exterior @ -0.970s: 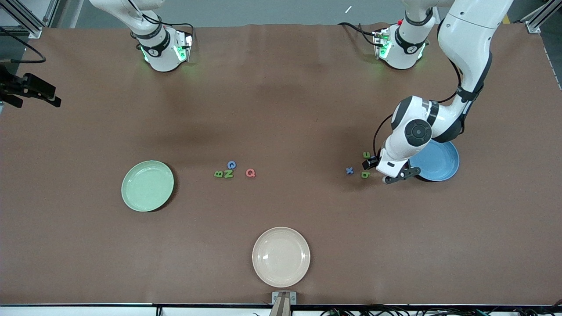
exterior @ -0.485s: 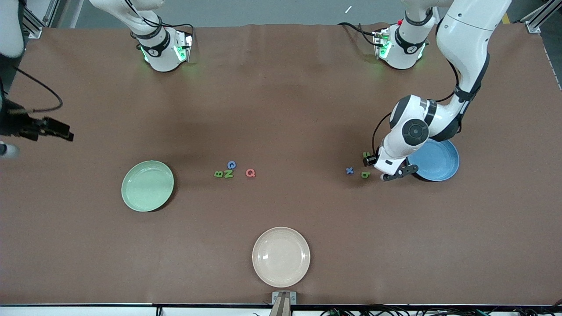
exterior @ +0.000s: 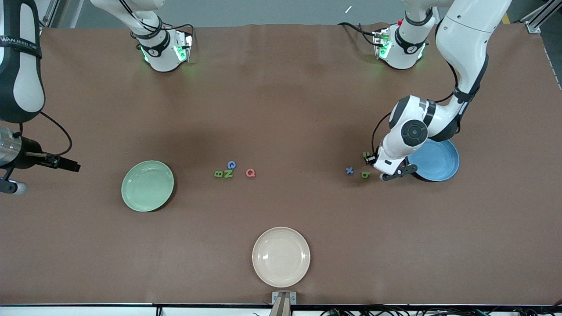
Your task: Sort upper and lower case letters into plates
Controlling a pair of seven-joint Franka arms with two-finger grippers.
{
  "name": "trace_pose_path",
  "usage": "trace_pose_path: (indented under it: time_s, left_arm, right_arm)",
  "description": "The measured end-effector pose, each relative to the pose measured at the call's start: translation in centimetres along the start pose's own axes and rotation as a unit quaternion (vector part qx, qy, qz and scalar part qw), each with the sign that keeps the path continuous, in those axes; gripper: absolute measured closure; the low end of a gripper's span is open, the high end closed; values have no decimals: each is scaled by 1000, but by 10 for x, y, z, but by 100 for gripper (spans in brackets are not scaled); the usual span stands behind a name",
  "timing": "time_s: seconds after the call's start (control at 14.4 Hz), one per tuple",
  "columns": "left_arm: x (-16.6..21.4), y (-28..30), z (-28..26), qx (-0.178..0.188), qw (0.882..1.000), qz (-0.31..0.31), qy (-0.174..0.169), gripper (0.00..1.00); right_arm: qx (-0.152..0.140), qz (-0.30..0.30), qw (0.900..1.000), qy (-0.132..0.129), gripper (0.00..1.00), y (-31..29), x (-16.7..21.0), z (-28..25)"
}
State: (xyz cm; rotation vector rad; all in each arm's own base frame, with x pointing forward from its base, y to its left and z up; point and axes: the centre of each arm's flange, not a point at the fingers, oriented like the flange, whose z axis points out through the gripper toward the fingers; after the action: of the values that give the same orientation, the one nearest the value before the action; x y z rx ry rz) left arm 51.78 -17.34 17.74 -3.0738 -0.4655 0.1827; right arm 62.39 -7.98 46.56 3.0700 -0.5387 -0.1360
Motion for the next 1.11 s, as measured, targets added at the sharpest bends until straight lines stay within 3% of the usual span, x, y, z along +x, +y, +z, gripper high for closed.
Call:
trace_pose_path:
  time_s: [0.21, 0.28, 0.42, 0.83, 1.11]
  left_arm:
    - [0, 2, 2, -3, 1000, 1, 2, 56]
    - [-1, 2, 2, -3, 1000, 1, 2, 56]
    - [-1, 4, 1, -6, 1000, 3, 5, 71]
    - [5, 1, -7, -8, 1000, -2, 11, 73]
    - [12, -18, -44, 17, 1000, 21, 2, 73]
  right_arm:
    - [1, 122, 992, -2, 0, -48, -14, 19]
    - [2, 165, 986, -2, 0, -67, -21, 29]
    - [11, 242, 970, -10, 0, -100, -36, 50]
    - [5, 403, 915, -18, 0, -173, -101, 100]
    - [-3, 452, 892, -18, 0, -207, -133, 105]
